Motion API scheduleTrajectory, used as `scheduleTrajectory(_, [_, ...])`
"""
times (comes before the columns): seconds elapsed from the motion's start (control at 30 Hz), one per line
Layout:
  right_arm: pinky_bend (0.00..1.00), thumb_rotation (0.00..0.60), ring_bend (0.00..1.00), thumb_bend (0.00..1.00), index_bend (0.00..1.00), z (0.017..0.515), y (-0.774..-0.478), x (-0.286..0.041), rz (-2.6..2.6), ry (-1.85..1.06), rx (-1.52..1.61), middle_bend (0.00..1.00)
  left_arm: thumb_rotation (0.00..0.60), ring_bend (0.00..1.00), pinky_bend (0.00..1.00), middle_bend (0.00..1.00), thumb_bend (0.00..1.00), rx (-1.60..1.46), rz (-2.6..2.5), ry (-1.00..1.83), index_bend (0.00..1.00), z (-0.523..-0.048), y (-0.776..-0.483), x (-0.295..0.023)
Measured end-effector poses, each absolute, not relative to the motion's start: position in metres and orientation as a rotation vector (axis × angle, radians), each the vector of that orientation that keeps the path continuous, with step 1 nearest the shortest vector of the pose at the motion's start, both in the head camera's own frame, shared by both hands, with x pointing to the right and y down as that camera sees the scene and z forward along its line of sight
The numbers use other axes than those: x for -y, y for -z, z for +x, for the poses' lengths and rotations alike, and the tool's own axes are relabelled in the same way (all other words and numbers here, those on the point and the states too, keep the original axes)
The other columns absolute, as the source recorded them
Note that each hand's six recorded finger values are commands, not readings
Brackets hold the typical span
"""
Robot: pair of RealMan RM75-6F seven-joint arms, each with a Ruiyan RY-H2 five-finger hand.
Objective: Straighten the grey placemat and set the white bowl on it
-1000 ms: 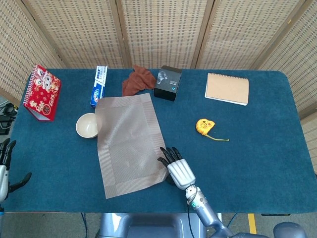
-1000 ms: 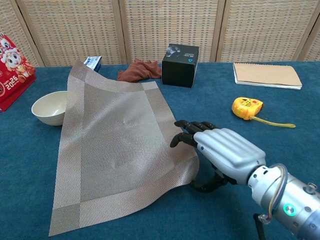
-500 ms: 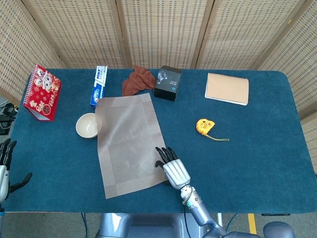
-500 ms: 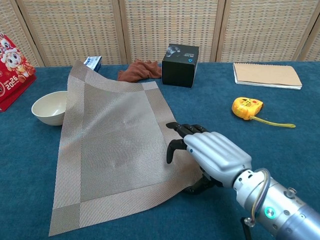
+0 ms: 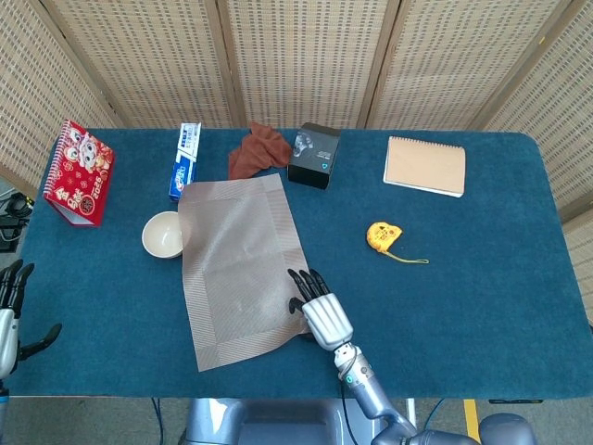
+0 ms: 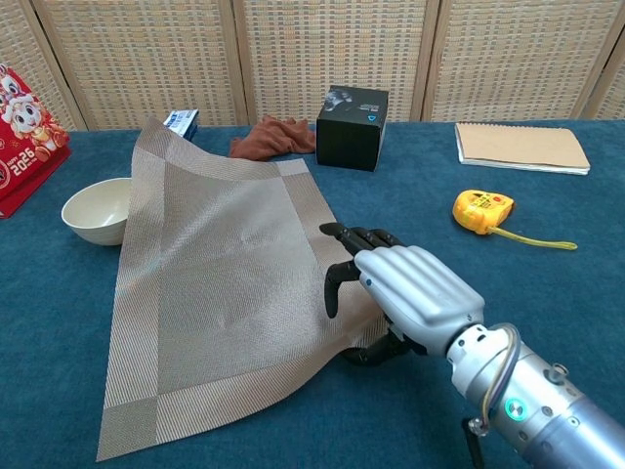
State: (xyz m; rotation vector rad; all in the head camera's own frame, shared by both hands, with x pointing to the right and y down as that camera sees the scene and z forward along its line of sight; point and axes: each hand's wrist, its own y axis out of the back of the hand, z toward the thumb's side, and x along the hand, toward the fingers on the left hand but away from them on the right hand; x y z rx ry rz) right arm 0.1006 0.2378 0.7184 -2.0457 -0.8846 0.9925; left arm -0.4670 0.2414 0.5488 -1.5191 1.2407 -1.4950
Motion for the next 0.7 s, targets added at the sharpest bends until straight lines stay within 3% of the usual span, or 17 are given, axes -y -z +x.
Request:
scheduleTrajectory(0.2, [0.00,0.600,0.00,0.45,0.71,0.108,-0.720,-0.237,-2.038,-1.008,0.891,0.19,0.600,0.00,0.00,0.00,0.20,-1.236,-1.520,1.496,0.04,-0.466,-0.550,-0.242])
scheduleTrajectory(0.7, [0.00,0.600,0.00,0.59,0.70,0.114,-0.720,-0.237,-2.032,-1.031,0.894,0.17,0.600,0.00,0.00,0.00,0.20,-1.227,-1.525,1.499,0.04,-0.464,-0.552,-0.242])
